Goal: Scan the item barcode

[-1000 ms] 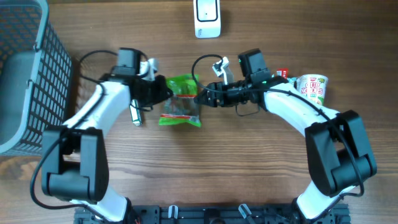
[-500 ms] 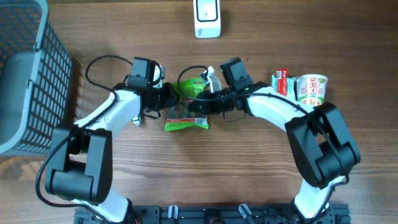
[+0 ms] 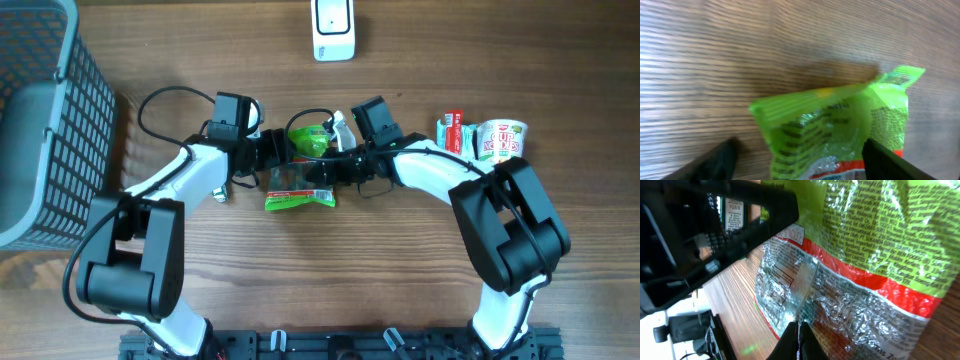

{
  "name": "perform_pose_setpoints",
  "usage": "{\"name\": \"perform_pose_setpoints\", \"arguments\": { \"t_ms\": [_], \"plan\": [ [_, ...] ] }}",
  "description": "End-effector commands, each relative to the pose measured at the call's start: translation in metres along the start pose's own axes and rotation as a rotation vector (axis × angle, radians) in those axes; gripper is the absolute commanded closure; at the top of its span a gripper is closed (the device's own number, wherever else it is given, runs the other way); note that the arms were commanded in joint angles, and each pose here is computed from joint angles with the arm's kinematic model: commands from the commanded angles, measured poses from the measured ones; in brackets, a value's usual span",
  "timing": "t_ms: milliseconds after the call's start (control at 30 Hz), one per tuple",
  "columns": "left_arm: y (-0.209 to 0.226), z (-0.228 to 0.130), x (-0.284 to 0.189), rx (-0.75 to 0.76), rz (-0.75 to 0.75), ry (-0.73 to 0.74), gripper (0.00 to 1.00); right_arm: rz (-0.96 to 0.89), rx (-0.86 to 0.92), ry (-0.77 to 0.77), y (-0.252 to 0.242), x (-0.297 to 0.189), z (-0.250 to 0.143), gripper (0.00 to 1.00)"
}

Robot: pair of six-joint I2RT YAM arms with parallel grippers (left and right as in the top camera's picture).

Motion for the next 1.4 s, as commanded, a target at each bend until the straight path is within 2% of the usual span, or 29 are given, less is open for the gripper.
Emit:
{"name": "perform_pose_setpoints", "arguments": {
  "t_ms": [0, 167, 333, 467, 700, 733, 867, 967, 1067, 1133, 1267, 1367],
  "plan": [
    [-0.002, -0.011, 0.010, 0.037, -0.082, 0.084, 0.28, 0.142, -0.048, 0.037, 0.001, -0.007, 0.001, 0.96],
    [-0.002, -0.010, 0.008, 0.025, -0.127, 0.099, 0.33, 0.117, 0.011, 0.029, -0.010, -0.016, 0.002, 0.96],
    [-0.001, -0.010, 0.007, 0.023, -0.140, 0.106, 0.31, -0.049, 0.104, 0.027, -0.027, -0.015, -0.004, 0.96],
    [0.000, -0.011, 0.009, 0.043, -0.137, 0.110, 0.28, -0.095, 0.142, 0.016, -0.033, -0.010, -0.011, 0.96],
    [0.011, -0.019, 0.028, 0.016, -0.115, 0.163, 0.28, -0.105, 0.183, -0.015, -0.043, -0.005, -0.020, 0.96],
    [0.012, -0.020, 0.030, 0.012, -0.113, 0.169, 0.30, -0.105, 0.181, -0.013, -0.042, -0.005, -0.020, 0.96],
    [0.008, -0.021, 0.030, 0.010, -0.165, 0.185, 0.54, -0.124, 0.177, -0.020, -0.043, -0.003, -0.020, 0.96],
    [0.007, -0.022, 0.030, 0.008, -0.186, 0.195, 0.67, -0.126, 0.175, -0.021, -0.043, -0.003, -0.020, 0.96],
    [0.006, -0.021, 0.030, 0.009, -0.188, 0.191, 0.96, -0.125, 0.170, -0.021, -0.043, -0.003, -0.020, 0.96],
    [0.006, -0.020, 0.029, 0.013, -0.191, 0.183, 0.96, -0.097, 0.135, -0.014, -0.040, -0.003, -0.019, 0.96],
    [0.006, 0.000, 0.010, -0.005, -0.226, 0.117, 0.96, 0.025, 0.079, -0.016, -0.024, -0.013, -0.009, 0.74],
    [0.012, 0.017, -0.012, -0.091, -0.298, 0.079, 0.96, 0.132, 0.016, -0.035, -0.009, -0.032, 0.000, 0.62]
  ]
}}
Point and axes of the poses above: each gripper's point midway between its finger pads, its own x axis out along the fingers, its own y axis along the line the jaws close on, z = x × y, the point moved 9 cm from there along -x, back along the fingers
